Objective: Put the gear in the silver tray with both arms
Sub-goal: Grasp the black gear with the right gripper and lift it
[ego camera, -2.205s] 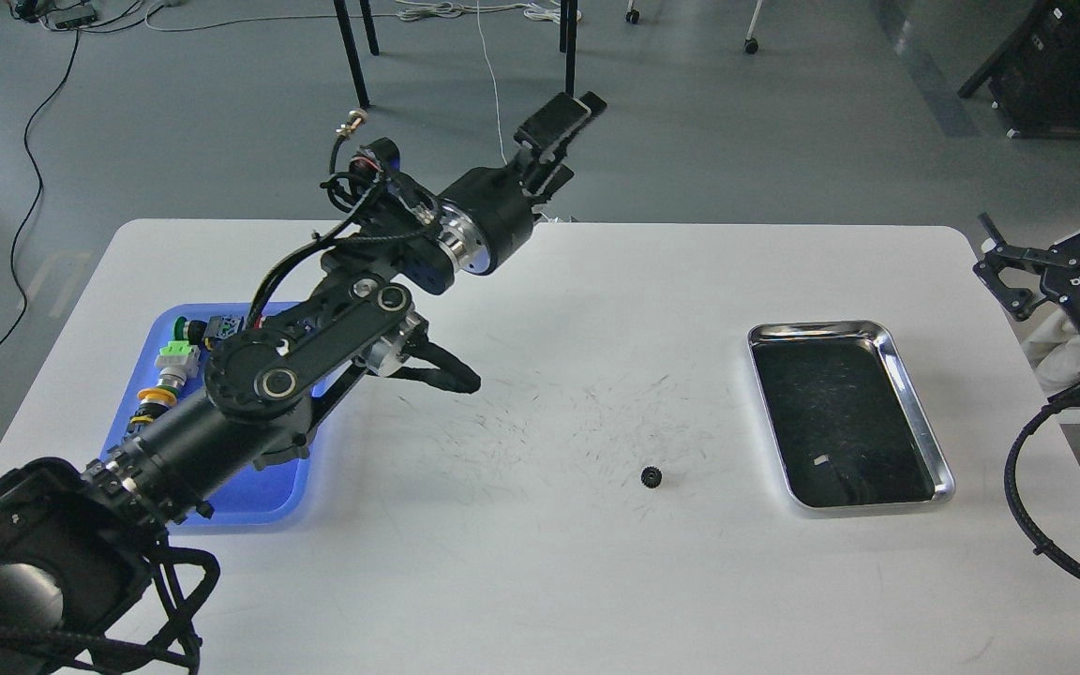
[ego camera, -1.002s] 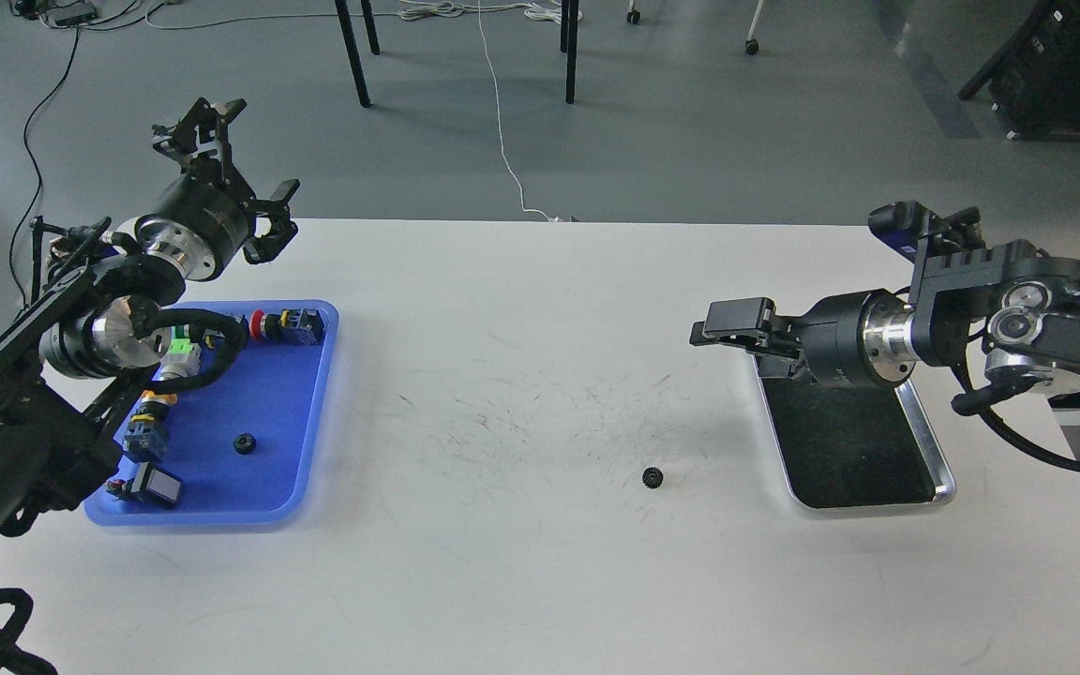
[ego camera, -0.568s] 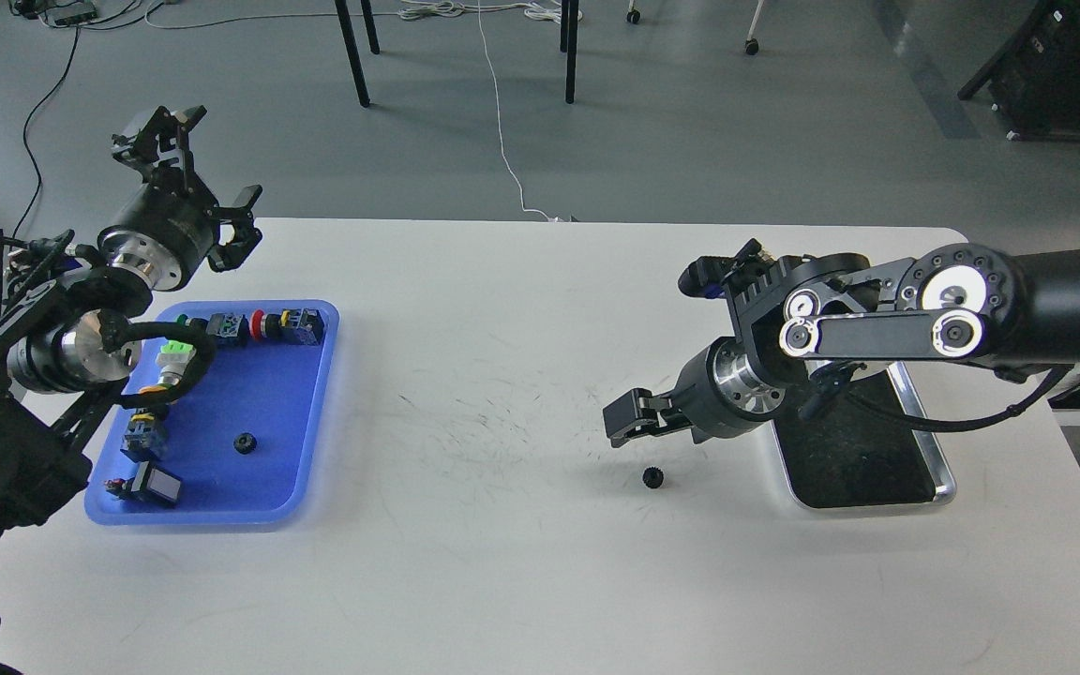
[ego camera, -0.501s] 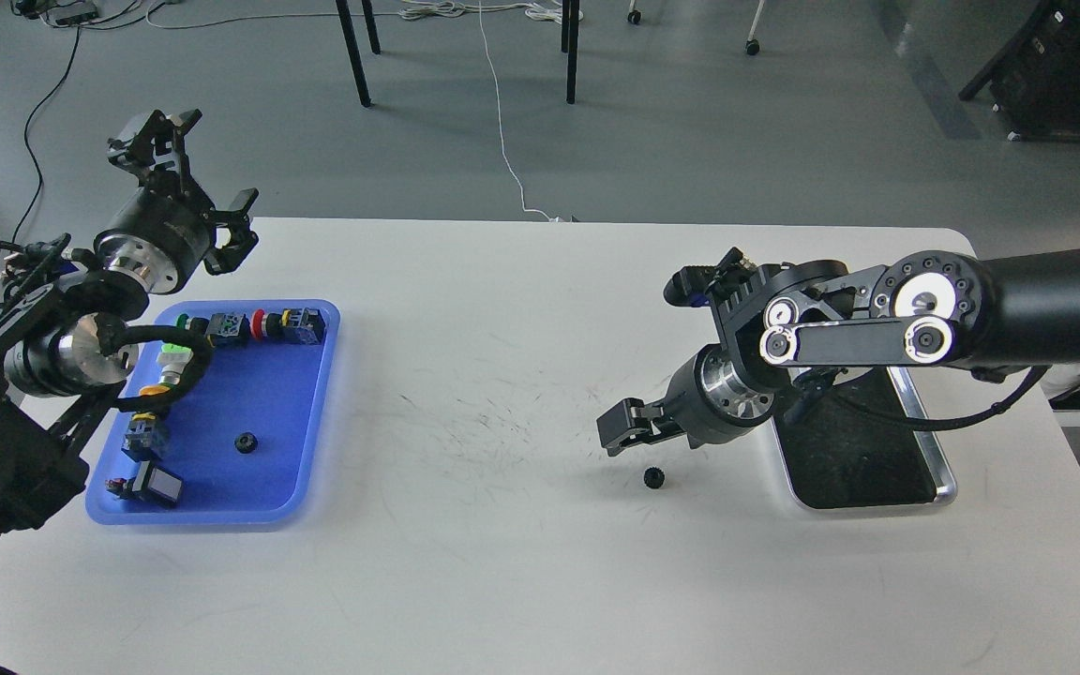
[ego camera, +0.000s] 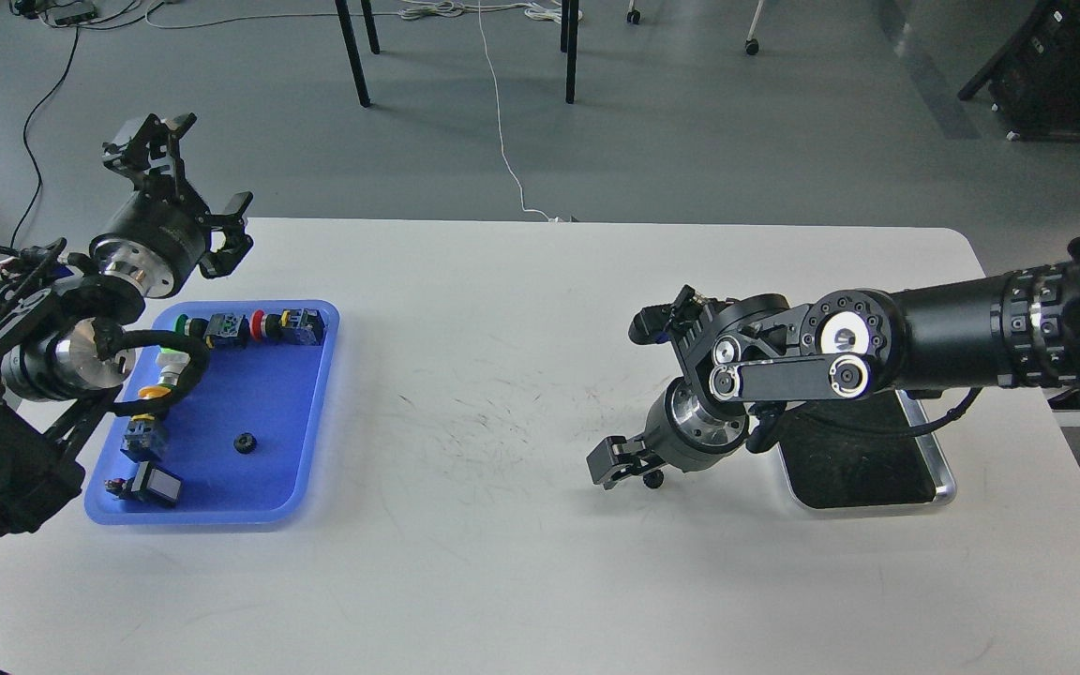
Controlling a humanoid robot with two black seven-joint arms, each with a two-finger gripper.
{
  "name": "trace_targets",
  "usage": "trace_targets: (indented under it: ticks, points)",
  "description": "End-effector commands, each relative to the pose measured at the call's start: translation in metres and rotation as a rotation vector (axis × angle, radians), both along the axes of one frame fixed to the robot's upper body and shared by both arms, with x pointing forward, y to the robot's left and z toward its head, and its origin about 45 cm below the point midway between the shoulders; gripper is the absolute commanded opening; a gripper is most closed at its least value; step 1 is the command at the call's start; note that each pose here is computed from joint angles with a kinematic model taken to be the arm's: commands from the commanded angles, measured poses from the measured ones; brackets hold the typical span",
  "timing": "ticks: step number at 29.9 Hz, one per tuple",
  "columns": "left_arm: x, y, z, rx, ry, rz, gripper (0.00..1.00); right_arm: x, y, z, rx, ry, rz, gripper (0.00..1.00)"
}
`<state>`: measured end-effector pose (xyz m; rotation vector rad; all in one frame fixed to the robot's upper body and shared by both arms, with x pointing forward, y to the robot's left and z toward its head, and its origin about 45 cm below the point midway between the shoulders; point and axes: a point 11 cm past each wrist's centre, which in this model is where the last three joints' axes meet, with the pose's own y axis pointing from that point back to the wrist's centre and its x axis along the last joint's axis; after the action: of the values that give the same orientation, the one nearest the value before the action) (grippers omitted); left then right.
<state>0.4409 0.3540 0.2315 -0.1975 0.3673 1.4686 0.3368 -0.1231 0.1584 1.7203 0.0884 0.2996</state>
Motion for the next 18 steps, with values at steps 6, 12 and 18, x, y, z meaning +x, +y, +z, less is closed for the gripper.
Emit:
trace_targets:
  ticks: [6, 12, 18]
  points:
    - [-0.001, -0.002, -0.002, 0.002, 0.003, -0.003, 0.98, -0.004, -0.005, -0.007, -0.009, 0.016, -0.005, 0.93]
    - [0.000, -0.001, -0.001, 0.001, -0.003, 0.000, 0.98, -0.001, -0.009, -0.015, -0.011, 0.015, -0.032, 0.92]
    - [-0.001, -0.003, -0.002, 0.002, 0.000, -0.004, 0.98, -0.001, -0.003, -0.020, -0.012, 0.013, -0.024, 0.83]
